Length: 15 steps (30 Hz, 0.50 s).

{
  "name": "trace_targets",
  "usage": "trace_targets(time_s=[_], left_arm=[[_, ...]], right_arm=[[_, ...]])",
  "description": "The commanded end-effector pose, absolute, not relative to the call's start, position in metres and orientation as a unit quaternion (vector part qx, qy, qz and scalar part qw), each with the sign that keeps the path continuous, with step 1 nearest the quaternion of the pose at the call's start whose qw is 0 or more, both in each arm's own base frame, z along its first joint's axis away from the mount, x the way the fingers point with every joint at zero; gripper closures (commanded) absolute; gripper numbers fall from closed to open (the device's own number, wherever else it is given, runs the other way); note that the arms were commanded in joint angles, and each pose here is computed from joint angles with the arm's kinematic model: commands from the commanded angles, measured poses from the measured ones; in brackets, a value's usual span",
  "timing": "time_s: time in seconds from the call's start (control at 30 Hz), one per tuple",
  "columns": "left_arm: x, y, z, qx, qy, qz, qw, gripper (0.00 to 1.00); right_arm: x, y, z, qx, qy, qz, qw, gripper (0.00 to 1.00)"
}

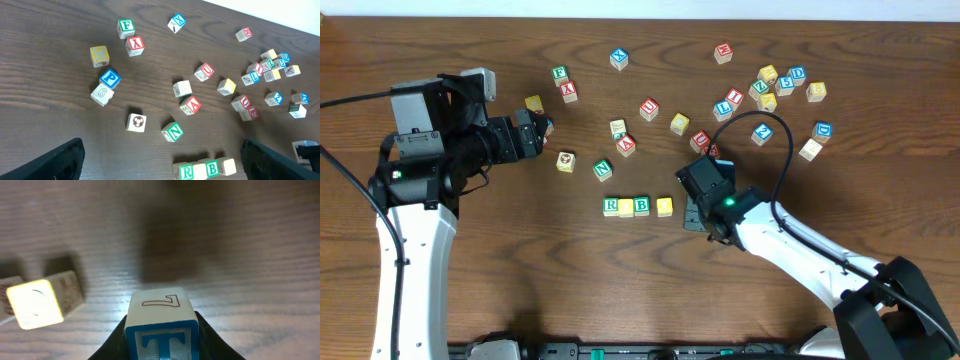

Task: Spell out ROBOT
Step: 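Lift the T block and carry it right of the last O block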

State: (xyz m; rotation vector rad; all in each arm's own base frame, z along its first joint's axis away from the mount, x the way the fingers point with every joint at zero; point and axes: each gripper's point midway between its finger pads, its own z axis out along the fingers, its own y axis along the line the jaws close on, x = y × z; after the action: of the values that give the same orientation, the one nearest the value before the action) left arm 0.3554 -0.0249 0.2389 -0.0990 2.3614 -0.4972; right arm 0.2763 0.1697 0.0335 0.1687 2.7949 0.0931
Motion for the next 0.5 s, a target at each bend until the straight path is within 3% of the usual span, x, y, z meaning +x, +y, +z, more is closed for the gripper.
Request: trace_targets(time_s=[0.0,0.47], left_arm=[[0.358,-0.025,0.249,-0.030,0.909,-0.195,0.367,0.02],[0.358,-0.025,0.249,-0.030,0.909,-0.195,0.367,0.02]], right_arm=[[0.275,0.181,0.034,0.054,0.981,0.042,0.179,0.99],[0.275,0.189,0.007,0.063,0.984,0.033,0.163,0.99]])
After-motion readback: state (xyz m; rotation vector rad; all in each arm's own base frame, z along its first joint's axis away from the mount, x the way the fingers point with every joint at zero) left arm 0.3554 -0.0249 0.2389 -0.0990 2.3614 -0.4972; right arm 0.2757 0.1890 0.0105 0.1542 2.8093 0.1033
